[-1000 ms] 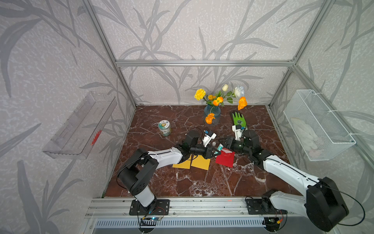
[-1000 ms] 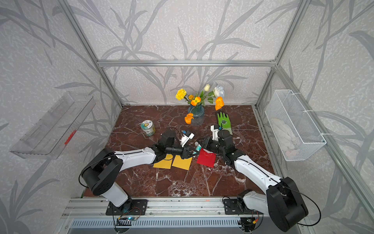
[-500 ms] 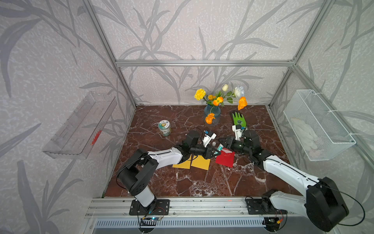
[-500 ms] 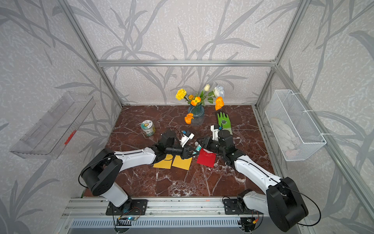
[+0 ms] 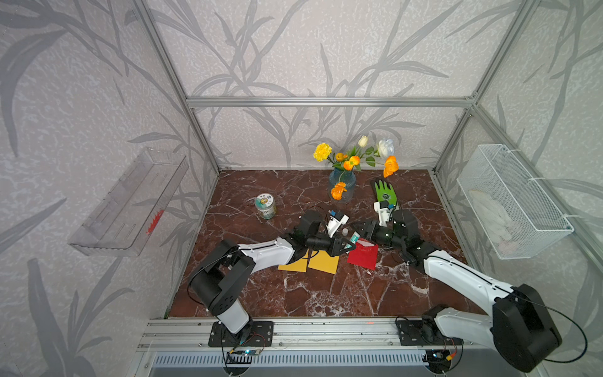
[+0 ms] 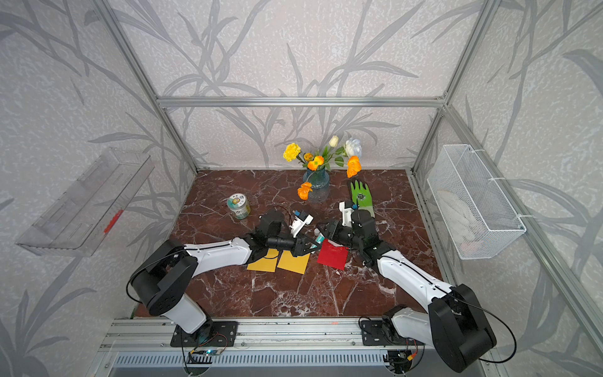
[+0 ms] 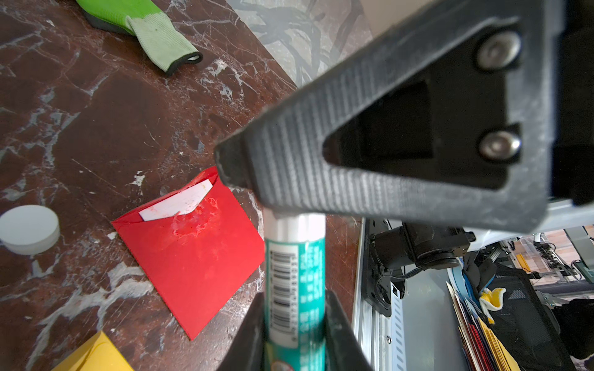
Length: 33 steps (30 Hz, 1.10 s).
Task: Seal the envelope with a glue stick
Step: Unscrew the glue stick.
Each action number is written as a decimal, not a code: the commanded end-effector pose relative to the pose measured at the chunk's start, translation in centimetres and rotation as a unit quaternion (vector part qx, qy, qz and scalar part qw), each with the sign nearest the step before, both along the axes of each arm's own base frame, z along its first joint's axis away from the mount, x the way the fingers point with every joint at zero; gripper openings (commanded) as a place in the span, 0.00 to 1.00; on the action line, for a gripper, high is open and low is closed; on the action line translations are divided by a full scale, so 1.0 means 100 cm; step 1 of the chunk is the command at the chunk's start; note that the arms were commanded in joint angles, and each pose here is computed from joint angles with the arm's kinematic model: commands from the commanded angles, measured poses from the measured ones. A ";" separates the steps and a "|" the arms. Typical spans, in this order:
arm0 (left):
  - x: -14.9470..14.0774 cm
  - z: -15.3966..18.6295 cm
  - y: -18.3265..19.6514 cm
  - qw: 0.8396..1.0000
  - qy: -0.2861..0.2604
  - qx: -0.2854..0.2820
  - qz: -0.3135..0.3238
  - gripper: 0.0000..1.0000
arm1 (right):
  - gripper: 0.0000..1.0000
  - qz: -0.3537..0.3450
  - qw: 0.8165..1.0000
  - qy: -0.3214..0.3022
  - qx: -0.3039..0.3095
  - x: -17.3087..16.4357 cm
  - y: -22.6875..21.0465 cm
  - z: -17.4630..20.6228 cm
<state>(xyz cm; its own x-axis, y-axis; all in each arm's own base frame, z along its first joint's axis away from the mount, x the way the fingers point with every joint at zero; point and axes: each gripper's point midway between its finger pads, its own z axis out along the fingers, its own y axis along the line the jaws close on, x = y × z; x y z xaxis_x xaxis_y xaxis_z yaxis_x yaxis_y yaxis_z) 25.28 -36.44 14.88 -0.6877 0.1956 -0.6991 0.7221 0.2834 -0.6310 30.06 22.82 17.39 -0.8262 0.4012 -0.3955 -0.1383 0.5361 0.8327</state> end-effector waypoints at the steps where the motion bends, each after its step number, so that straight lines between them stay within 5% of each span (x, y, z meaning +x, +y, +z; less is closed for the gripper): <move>1: 0.002 0.031 0.000 0.998 -0.055 -0.030 0.002 0.12 | 0.50 -0.002 1.000 0.014 -0.015 -0.004 -0.002 -0.013; 10: 0.001 0.027 -0.001 0.998 -0.049 -0.026 -0.002 0.11 | 0.50 -0.008 1.000 0.011 -0.010 -0.002 -0.003 -0.011; 19: 0.003 0.015 -0.002 0.999 -0.037 -0.016 -0.001 0.10 | 0.21 0.001 1.000 0.001 0.001 -0.003 0.000 0.002; 27: 0.001 0.018 -0.003 0.999 -0.028 -0.026 -0.008 0.10 | 0.11 0.004 1.000 -0.002 -0.005 -0.005 -0.001 -0.002; 33: -0.006 0.038 0.000 0.996 0.018 -0.069 -0.062 0.08 | 0.03 0.060 0.993 -0.097 0.026 -0.018 0.009 0.028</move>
<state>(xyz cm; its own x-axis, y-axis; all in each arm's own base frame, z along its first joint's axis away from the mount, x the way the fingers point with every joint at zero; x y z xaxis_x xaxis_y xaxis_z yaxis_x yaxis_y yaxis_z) 24.77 -36.10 15.99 -0.6969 0.1969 -0.6896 0.7170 0.2155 -0.6630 29.08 23.23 17.85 -0.8237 0.3704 -0.4293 -0.2063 0.5095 0.8354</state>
